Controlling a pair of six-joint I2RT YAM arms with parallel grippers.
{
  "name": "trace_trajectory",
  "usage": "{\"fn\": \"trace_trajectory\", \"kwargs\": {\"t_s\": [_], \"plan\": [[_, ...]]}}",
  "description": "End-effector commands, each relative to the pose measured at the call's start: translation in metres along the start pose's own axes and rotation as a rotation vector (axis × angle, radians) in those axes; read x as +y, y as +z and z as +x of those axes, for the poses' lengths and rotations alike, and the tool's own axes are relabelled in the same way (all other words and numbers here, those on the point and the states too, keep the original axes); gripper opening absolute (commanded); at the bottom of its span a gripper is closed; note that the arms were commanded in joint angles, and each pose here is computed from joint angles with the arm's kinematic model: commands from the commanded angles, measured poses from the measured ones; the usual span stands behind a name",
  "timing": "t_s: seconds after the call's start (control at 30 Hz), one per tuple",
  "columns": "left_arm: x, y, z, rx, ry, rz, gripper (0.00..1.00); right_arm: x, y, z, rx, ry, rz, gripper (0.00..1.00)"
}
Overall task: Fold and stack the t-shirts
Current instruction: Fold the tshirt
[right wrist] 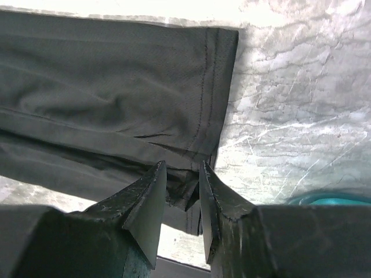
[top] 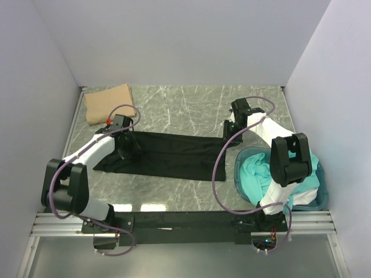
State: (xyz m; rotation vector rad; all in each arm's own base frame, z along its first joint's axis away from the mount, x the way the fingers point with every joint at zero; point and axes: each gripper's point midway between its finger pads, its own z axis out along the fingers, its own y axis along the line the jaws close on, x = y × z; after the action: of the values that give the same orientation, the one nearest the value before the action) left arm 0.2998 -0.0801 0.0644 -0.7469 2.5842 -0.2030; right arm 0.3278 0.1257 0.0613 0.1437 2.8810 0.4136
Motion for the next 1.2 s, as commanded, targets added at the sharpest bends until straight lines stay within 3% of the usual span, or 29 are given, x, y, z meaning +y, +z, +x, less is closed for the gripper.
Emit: {"fn": "trace_trajectory", "kwargs": {"t_s": [0.0, 0.2, 0.63, 1.17], "plan": [[0.004, 0.014, 0.005, 0.013, -0.014, -0.035, 0.46, 0.012, -0.015, -0.009, -0.071, -0.022, -0.041, 0.37], [0.003, 0.023, 0.004, 0.022, -0.02, -0.05, 0.38, 0.014, -0.017, -0.01, -0.075, -0.026, -0.043, 0.37], [0.012, 0.019, 0.01, 0.012, -0.029, -0.111, 0.01, 0.015, -0.015, -0.009, -0.068, -0.026, -0.042, 0.37], [0.023, -0.009, 0.022, -0.109, -0.024, -0.297, 0.01, 0.019, -0.005, 0.009, -0.018, -0.053, -0.051, 0.36]]}}
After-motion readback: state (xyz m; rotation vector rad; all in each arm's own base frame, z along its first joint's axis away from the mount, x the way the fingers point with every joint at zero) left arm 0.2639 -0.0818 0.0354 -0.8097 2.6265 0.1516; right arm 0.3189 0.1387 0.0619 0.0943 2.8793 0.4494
